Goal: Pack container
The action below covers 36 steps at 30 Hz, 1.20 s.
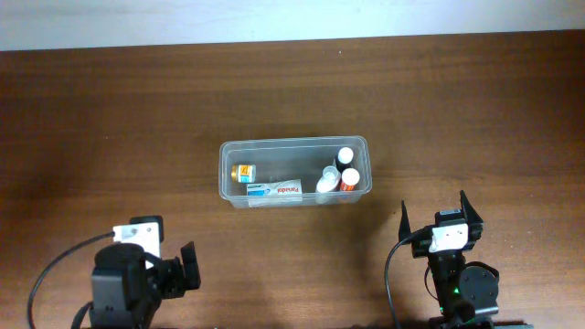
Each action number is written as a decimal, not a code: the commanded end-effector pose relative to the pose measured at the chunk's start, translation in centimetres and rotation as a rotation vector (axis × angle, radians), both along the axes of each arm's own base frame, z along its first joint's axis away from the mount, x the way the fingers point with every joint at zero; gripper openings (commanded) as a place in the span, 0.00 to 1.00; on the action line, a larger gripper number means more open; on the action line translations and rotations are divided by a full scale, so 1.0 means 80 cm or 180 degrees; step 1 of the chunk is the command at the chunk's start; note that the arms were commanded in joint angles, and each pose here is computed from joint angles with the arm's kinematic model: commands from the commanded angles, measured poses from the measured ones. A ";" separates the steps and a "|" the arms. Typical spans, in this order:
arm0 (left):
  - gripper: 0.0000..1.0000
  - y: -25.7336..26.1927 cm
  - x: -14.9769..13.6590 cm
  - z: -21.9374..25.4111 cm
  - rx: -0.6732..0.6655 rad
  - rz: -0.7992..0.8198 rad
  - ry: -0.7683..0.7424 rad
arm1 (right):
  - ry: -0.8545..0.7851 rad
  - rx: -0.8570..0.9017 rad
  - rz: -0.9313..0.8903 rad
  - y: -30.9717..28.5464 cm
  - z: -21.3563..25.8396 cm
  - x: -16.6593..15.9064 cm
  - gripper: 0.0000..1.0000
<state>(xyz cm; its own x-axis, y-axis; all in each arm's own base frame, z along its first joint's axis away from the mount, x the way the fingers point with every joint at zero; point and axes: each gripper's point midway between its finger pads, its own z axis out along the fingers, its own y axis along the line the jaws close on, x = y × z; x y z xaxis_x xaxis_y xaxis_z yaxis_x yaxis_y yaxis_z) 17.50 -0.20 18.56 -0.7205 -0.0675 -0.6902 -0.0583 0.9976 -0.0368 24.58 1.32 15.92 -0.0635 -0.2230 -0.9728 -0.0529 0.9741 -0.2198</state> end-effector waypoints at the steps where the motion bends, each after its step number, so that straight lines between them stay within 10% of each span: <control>1: 0.99 0.000 -0.002 -0.007 -0.0005 -0.0024 -0.0351 | 0.0005 -0.0021 -0.0031 -0.003 -0.003 0.000 0.99; 13: 0.99 -0.004 0.089 -0.037 0.0656 -0.0364 -0.2305 | 0.0005 -0.0021 -0.0031 -0.003 -0.003 0.000 0.98; 36: 0.99 -0.008 0.089 -0.037 0.0633 -0.0423 -0.2309 | 0.0005 -0.0021 -0.0031 -0.003 -0.003 0.000 0.98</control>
<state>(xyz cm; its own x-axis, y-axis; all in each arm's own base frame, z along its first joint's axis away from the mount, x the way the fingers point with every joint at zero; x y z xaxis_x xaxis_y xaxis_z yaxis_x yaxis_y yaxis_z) 24.60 -0.73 15.72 -0.0816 0.1443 -0.9862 0.0247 0.9894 0.1428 24.58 1.33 15.91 -0.0629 -0.2252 -0.9723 -0.0533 0.9736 -0.2220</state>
